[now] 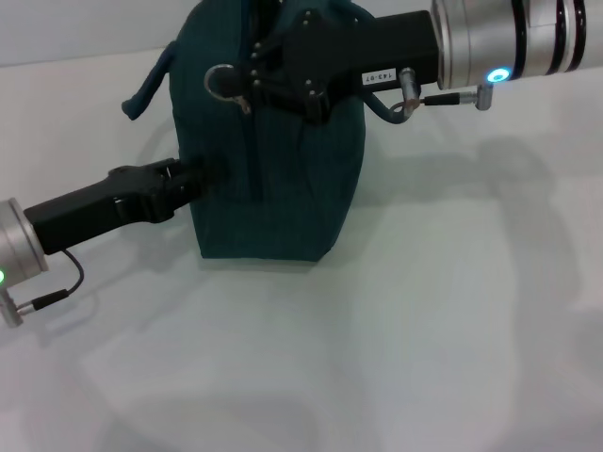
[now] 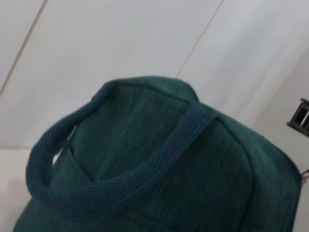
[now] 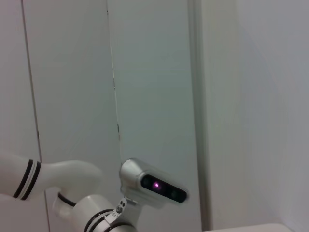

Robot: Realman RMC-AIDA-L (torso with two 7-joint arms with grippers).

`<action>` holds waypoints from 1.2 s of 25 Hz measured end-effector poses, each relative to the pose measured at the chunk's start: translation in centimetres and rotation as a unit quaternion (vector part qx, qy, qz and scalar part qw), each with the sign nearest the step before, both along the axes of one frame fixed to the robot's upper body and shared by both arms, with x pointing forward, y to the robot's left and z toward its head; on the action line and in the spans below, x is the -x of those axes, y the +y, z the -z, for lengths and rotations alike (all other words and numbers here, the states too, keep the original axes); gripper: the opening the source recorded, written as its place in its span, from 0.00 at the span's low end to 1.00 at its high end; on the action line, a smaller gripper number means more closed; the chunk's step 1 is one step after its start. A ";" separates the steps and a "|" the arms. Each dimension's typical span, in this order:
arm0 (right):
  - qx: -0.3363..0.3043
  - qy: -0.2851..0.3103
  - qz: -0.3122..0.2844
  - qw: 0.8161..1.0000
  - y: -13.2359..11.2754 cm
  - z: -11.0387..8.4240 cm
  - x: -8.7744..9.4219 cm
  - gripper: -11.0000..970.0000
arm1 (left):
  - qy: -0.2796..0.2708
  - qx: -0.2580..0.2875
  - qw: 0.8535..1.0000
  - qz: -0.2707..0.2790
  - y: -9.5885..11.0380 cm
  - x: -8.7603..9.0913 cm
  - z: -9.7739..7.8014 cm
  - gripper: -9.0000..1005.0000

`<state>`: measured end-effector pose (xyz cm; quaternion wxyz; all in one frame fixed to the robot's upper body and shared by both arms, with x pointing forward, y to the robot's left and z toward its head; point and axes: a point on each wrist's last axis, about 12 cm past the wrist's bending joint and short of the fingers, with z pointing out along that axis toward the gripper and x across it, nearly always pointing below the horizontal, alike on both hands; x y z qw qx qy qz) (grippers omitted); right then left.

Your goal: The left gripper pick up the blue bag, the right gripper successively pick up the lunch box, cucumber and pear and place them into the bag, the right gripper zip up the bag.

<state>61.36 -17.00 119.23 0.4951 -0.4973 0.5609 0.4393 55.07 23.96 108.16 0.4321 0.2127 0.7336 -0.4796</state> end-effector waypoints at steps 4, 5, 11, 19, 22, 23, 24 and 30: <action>-0.003 -0.002 0.006 1.000 -0.3 -0.1 -0.1 0.08 | -0.016 0.006 1.000 -0.008 0.2 0.3 0.5 0.45; -0.002 -0.003 0.008 1.000 -0.3 -0.2 -0.2 0.08 | -0.017 0.006 1.000 -0.008 0.2 0.4 0.6 0.42; -0.001 -0.010 0.017 1.000 -0.2 -0.4 -0.5 0.08 | -0.018 0.002 1.000 -0.012 0.1 0.9 1.5 0.30; -0.001 -0.020 0.025 0.999 -0.2 -0.8 -0.8 0.09 | -0.018 -0.002 1.000 -0.009 0.0 1.3 2.1 0.08; -0.003 -0.023 0.029 0.999 -0.3 -1.0 -0.9 0.09 | -0.018 -0.005 1.000 -0.007 0.0 1.5 2.3 0.05; -0.004 -0.024 0.030 0.999 -0.3 -1.1 -1.0 0.09 | -0.019 -0.005 1.000 -0.006 -0.1 1.6 2.4 0.04; -0.006 -0.026 0.031 0.999 -0.3 -1.1 -1.0 0.09 | -0.018 -0.006 1.000 -0.006 -0.1 1.7 2.5 0.03; -0.009 -0.028 0.035 0.999 -0.5 -1.3 -1.0 0.09 | -0.020 -0.011 1.000 -0.001 -0.2 2.0 2.9 0.02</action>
